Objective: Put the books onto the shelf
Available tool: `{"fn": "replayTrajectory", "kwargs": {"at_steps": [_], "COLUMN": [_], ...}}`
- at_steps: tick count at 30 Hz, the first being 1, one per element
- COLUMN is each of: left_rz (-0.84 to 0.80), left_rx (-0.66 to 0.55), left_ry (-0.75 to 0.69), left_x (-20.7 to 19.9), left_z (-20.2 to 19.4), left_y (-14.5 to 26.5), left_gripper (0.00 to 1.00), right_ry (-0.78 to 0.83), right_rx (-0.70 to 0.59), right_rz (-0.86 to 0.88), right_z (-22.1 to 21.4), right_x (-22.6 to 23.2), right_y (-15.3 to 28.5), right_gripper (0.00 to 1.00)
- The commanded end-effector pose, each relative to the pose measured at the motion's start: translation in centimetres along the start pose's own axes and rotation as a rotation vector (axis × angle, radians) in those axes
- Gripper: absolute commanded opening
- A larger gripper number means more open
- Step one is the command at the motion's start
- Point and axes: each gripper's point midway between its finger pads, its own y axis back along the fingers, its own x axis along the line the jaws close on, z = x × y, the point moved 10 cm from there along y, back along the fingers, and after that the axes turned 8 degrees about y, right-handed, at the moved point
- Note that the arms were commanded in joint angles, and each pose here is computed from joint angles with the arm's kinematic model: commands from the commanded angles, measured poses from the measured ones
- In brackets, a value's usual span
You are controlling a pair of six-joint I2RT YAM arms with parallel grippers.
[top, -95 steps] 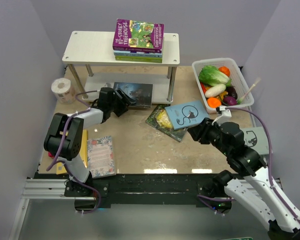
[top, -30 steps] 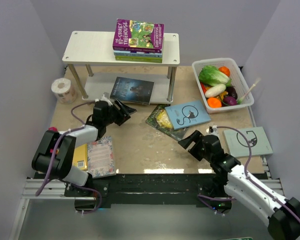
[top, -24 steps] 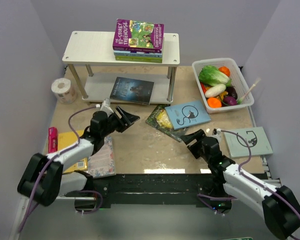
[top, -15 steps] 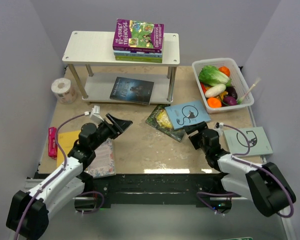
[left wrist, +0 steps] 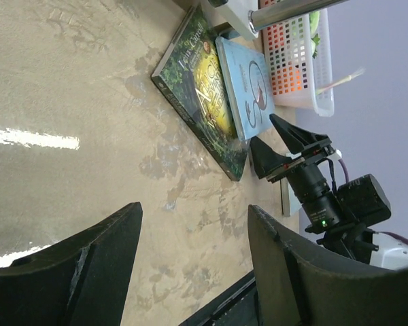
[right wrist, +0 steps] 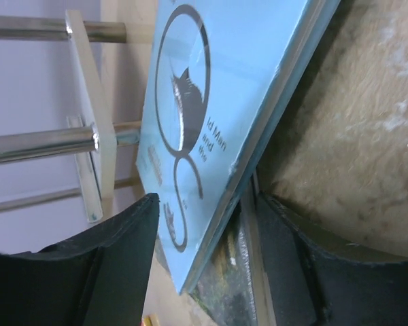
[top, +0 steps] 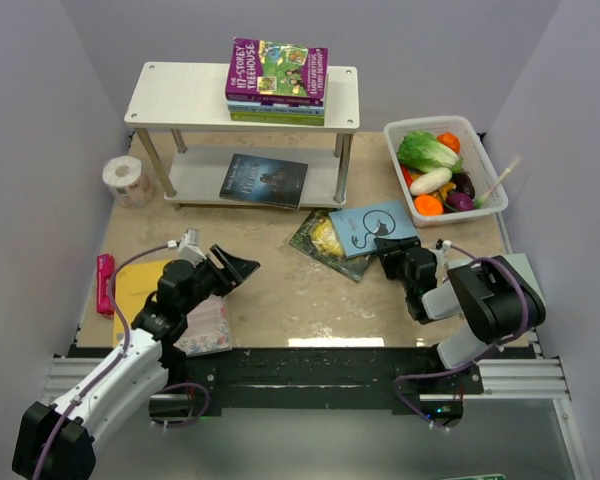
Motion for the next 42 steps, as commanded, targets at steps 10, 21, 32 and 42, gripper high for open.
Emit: {"fn": "replayTrajectory", "kwargs": {"at_steps": [10,21,32,42], "left_rz": [0.032,0.046,0.039,-0.444], "left_rx": [0.013,0.000,-0.012,0.136], "left_ry": [-0.029,-0.073,-0.035,-0.021], "left_x": [1.4,0.5,1.0,-0.3], "left_z": [-0.5,0.0,-0.2,-1.6], "left_y": [0.2,0.7,0.5,0.3], "left_gripper": [0.68,0.68,0.72,0.87], "right_ry": [0.127,0.242,0.414,0.382], "right_rx": [-0.048,0.202,0.539,0.964], "right_rz": [0.147,0.173,0.295,0.556], "right_z": [3.4,3.0,3.1,1.9], "right_x": [3.6,4.8,8.1,10.9], "right_y": [-2.8,1.3,11.3,16.0], "right_gripper": [0.47,0.00,0.00,0.00]}}
